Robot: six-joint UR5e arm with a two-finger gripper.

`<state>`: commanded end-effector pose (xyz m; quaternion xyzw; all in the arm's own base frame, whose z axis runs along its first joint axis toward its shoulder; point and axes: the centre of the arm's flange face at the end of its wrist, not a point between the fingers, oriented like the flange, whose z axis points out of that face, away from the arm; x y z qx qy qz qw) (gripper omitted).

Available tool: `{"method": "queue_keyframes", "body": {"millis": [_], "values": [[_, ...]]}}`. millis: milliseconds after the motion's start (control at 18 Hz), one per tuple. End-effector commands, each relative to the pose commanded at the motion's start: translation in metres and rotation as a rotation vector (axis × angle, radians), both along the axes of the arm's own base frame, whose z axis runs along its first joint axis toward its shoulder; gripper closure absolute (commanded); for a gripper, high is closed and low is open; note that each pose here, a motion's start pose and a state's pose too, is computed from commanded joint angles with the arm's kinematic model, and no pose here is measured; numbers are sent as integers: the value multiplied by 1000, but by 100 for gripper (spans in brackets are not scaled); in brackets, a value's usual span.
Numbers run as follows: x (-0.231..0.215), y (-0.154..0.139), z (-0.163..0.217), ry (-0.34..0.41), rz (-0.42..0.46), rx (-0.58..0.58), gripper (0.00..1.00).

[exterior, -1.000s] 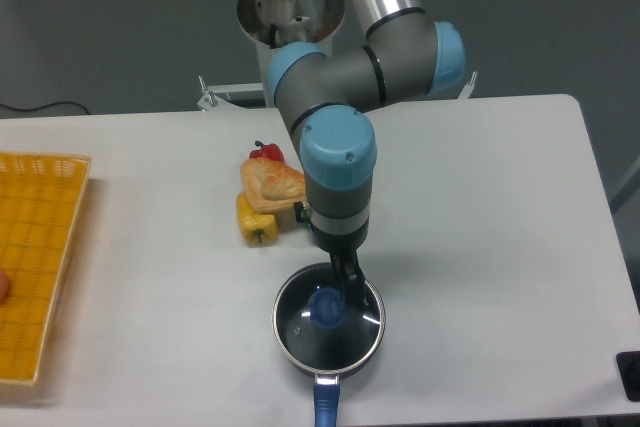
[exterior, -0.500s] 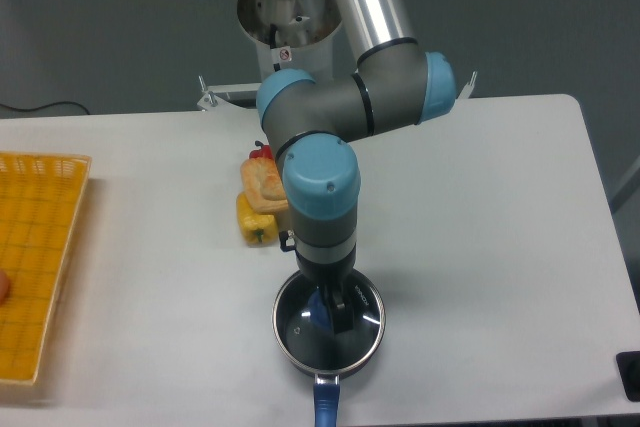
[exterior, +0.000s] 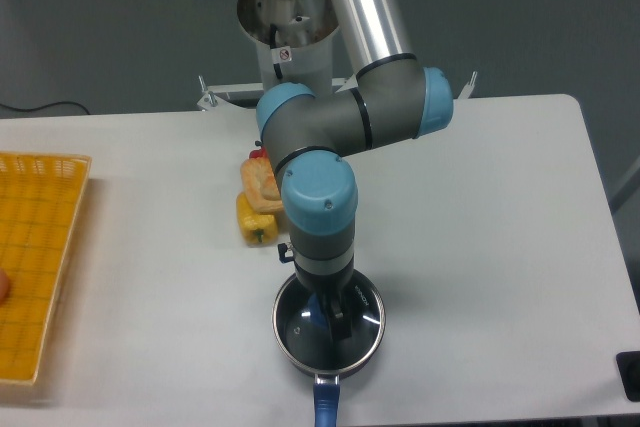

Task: Open the lid
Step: 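Lower the gripper onto the blue knob of the glass lid, then close the gripper around the blue lid knob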

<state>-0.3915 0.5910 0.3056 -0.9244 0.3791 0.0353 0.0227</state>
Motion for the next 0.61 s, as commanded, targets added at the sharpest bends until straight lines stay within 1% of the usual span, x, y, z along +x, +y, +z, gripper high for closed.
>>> {"method": "queue_keyframes", "body": {"millis": [611], "values": [[-2, 2, -14, -14, 3, -14, 0]]}}
